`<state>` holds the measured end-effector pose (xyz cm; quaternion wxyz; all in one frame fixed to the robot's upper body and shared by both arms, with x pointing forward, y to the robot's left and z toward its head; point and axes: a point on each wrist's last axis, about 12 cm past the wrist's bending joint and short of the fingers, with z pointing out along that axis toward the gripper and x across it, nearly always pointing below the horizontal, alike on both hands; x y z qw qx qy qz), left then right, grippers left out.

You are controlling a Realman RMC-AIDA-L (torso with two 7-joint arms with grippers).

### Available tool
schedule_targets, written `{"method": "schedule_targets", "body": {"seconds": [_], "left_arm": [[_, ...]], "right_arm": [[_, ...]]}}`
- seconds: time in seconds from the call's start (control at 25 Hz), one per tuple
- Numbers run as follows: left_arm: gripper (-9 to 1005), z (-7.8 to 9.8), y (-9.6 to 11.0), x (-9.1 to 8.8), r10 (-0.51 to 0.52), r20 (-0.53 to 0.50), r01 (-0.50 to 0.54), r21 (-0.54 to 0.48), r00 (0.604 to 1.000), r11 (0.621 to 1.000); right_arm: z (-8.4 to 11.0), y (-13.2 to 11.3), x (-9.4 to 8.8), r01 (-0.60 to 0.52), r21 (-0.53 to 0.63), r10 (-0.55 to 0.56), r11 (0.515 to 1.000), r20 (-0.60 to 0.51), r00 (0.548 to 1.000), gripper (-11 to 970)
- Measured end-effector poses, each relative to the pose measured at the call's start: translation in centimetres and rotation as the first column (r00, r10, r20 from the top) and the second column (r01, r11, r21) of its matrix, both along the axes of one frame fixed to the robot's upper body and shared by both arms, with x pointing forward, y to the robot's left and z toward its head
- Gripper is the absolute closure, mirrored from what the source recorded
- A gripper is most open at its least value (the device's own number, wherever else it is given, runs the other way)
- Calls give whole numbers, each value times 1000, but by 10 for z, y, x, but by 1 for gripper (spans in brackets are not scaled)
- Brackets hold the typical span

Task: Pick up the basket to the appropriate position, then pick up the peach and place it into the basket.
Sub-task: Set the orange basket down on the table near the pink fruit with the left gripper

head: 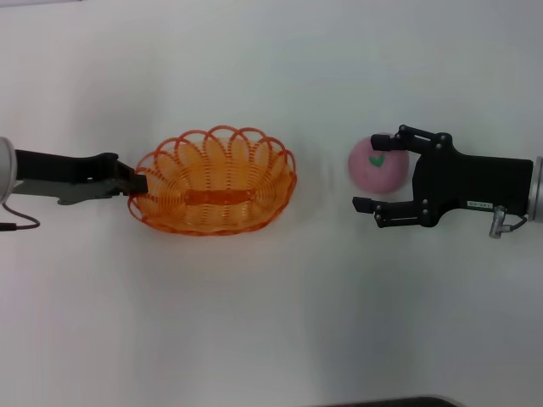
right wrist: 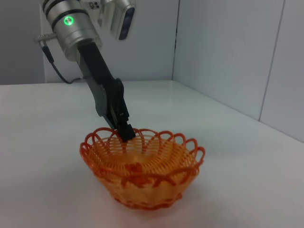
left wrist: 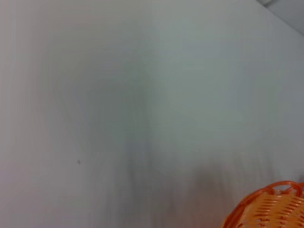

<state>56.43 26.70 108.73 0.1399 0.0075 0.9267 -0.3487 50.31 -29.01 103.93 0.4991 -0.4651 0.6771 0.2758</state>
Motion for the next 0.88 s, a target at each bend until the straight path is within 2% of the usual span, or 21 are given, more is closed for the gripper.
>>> {"method": "schedule_targets", "body": {"seconds": [0.28, 0.88], "left_arm": [[934, 2, -17, 9, -42, 18, 40, 81, 999, 996], [933, 3, -24, 15, -17, 39, 14, 92, 999, 996]], "right_arm": [[0, 1, 1, -1, -1, 1, 1000, 2, 1000, 6], [2, 1, 2, 7, 12, -7, 1000, 9, 1000, 7]]}}
